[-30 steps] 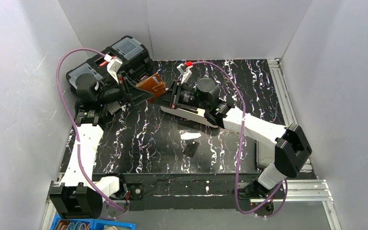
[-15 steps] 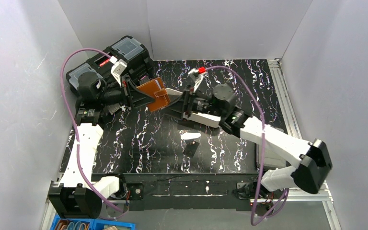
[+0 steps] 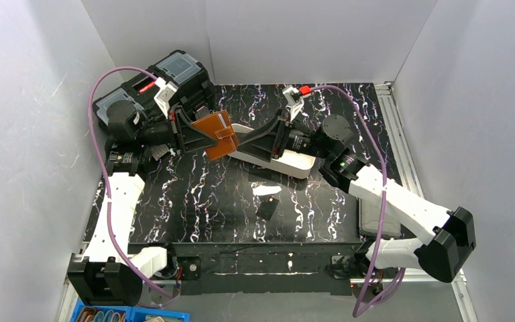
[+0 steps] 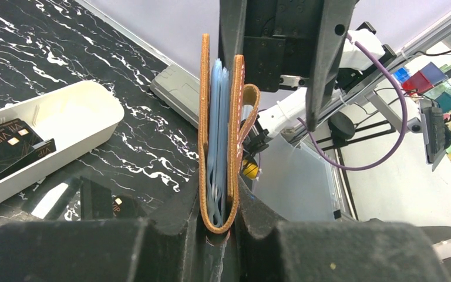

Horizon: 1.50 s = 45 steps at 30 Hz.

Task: Put the credit cards into the card holder
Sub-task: Close the card holder at the center of the board.

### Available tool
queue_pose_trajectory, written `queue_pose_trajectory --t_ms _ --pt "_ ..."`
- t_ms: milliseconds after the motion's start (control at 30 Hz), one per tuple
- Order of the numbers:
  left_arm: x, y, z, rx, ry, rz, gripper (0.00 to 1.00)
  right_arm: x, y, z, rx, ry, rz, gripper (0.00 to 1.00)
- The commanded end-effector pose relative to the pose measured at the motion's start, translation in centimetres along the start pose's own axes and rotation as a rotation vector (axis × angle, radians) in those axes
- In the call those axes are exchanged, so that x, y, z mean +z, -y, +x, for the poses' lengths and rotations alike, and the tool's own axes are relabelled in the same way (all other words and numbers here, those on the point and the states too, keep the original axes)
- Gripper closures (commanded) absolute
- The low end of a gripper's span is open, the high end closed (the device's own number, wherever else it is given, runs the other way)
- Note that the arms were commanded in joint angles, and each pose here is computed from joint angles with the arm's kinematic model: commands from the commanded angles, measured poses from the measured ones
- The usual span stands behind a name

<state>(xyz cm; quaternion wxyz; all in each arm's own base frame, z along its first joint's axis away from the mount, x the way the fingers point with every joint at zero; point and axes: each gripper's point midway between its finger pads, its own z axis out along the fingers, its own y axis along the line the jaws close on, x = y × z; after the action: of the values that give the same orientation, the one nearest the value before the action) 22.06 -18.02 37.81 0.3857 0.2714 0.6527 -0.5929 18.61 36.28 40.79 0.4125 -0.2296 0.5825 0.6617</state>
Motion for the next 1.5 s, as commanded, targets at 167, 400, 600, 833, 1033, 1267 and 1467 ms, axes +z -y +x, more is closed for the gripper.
queue_pose_trajectory --t_ms 167,400,600,833,1033,1267,1467 --pt "0.1 2.0 -1.4 -0.059 0.015 0.045 1.00 -1.0 1.3 -2.4 -0.216 0.051 0.175 0.35" --pt "0.4 1.0 -1.8 -0.242 0.085 0.037 1.00 -1.8 0.8 -4.7 -0.402 0.105 0.278 0.45" --pt "0.6 -0.1 -1.8 -0.371 0.134 0.003 1.00 -0.2 -0.7 -5.5 -0.501 0.101 0.270 0.49" --pt "0.6 0.4 -2.4 -0.429 0.147 -0.005 1.00 1.4 -1.2 -5.2 -0.520 0.078 0.242 0.58" --pt "0.6 1.4 -2.9 -0.435 0.146 -0.001 1.00 1.8 -0.7 -5.1 -0.529 0.078 0.245 0.60" --pt "0.8 2.2 -2.9 -0.432 0.135 0.008 1.00 2.0 -0.8 -5.2 -0.533 0.092 0.237 0.61" --pt "0.8 2.6 -2.7 -0.432 0.127 0.012 1.00 2.4 -0.9 -5.4 -0.534 0.097 0.226 0.67"
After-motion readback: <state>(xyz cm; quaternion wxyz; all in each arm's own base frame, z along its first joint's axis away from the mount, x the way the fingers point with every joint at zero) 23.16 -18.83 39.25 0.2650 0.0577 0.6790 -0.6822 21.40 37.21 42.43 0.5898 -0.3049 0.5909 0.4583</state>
